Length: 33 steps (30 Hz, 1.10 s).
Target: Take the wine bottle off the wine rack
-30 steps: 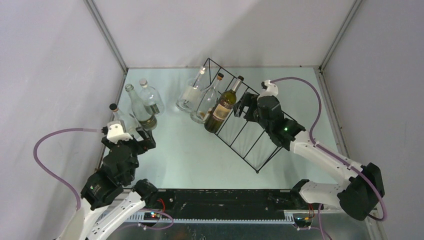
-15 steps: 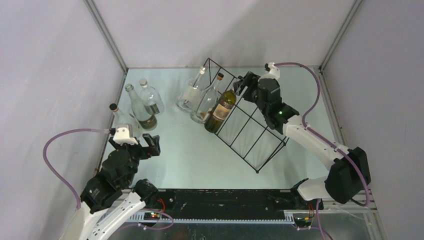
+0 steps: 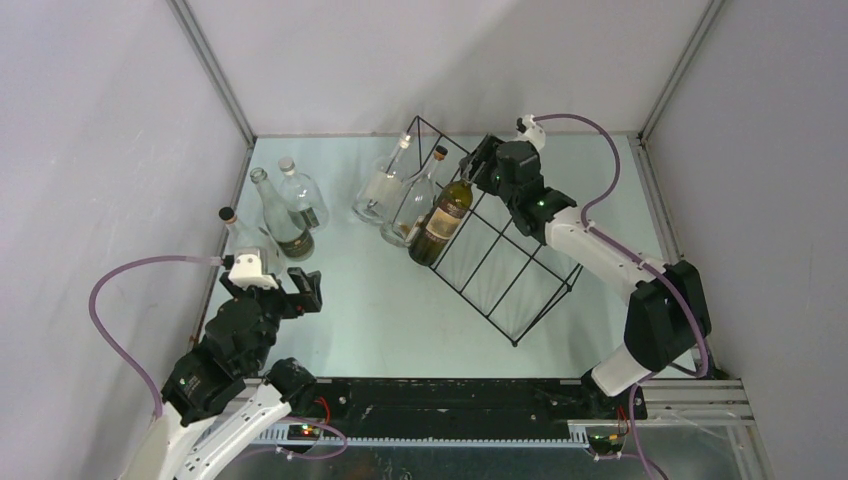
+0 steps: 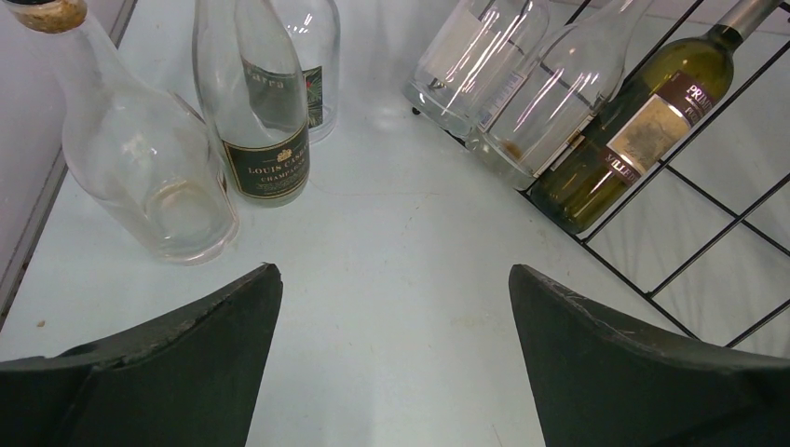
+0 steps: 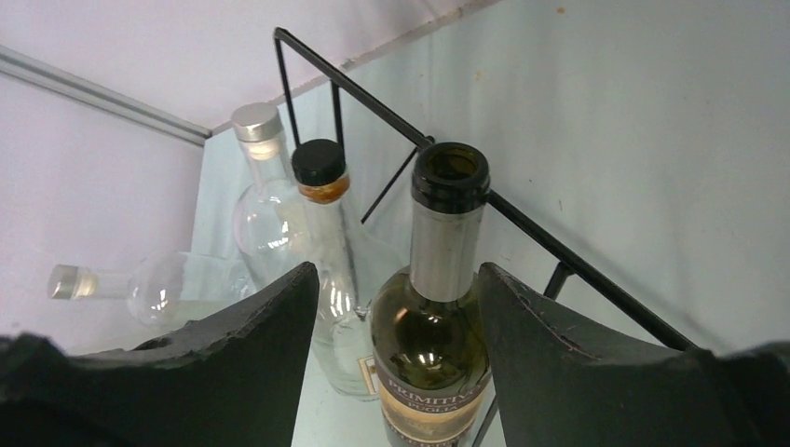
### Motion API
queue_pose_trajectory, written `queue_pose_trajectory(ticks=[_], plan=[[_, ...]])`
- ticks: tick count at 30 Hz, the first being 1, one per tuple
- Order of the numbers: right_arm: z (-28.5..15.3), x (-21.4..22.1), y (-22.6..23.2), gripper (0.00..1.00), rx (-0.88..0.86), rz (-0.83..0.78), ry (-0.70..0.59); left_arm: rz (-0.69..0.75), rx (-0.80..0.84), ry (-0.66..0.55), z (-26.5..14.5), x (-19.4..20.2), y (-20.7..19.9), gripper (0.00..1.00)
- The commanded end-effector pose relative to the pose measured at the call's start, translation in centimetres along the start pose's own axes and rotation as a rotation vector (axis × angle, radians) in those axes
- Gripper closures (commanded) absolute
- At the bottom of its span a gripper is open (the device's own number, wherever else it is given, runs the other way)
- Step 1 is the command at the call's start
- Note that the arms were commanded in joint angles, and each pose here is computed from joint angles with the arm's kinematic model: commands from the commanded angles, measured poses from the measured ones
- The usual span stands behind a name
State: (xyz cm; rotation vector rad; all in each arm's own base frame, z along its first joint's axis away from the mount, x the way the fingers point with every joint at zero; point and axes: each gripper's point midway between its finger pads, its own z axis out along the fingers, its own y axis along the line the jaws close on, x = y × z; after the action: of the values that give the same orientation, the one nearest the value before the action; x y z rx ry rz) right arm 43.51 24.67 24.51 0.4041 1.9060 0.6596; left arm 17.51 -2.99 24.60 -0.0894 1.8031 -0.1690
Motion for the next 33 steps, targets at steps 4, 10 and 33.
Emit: queue_pose_trajectory(ticks=[4, 10, 33], plan=[[1.6, -0.4, -0.5, 0.36, 0.044, 0.017, -0.021, 0.007, -0.005, -0.019, 0.0, -0.3, 0.1, 0.02], [3.4, 0.1, -0.8, 0.45, 0.053, -0.019, -0.004, 0.018, 0.003, -0.006, 0.2, -0.2, -0.2, 0.03], [-0.4, -3.0, 5.1, 1.0, -0.078, -0.221, -0.157, 0.017, -0.017, -0.005, 0.2, -0.2, 0.2, 0.04]])
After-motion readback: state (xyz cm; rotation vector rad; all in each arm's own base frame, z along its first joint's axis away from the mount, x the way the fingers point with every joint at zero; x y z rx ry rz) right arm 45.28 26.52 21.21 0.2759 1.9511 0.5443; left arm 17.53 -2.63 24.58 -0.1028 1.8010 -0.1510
